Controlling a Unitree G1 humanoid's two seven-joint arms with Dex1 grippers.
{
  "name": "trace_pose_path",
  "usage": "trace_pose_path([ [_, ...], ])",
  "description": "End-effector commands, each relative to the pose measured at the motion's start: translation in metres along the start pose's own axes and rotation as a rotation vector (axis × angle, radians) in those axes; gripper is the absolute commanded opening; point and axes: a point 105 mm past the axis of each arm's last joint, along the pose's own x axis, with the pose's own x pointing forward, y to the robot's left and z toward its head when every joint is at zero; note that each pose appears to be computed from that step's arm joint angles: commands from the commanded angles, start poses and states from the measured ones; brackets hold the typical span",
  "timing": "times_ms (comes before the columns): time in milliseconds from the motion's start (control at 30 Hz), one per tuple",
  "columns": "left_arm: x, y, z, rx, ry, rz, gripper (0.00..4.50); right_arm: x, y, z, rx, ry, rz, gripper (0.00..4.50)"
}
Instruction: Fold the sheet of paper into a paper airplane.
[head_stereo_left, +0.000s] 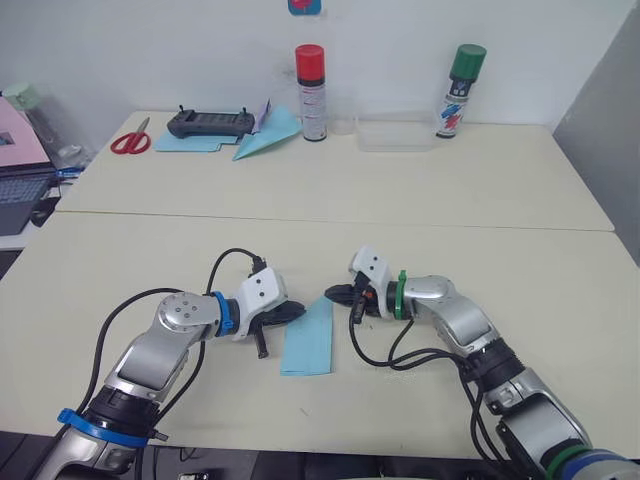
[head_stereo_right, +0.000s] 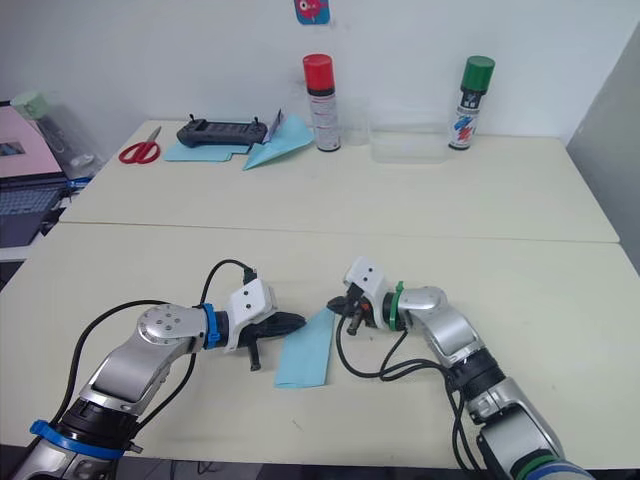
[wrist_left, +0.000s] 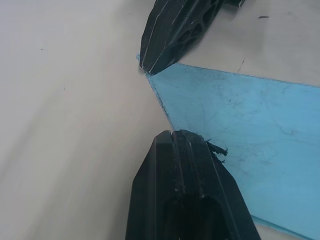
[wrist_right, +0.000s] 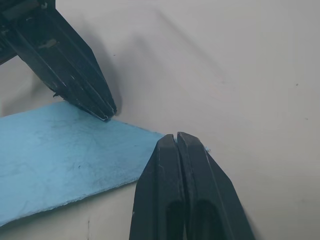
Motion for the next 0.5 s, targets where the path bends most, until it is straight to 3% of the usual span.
trace_pose_path([
  [33, 0.006, -0.017, -0.02, 0.006, 0.097, -0.074, 0.0, -0.007, -0.014, -0.021, 0.02, 0.064, -0.068, 0.06],
  [500, 0.008, -0.025, -0.021, 0.037, 0.105, -0.113, 0.0, -0.023, -0.05, -0.032, -0.032, 0.088, -0.28, 0.06],
])
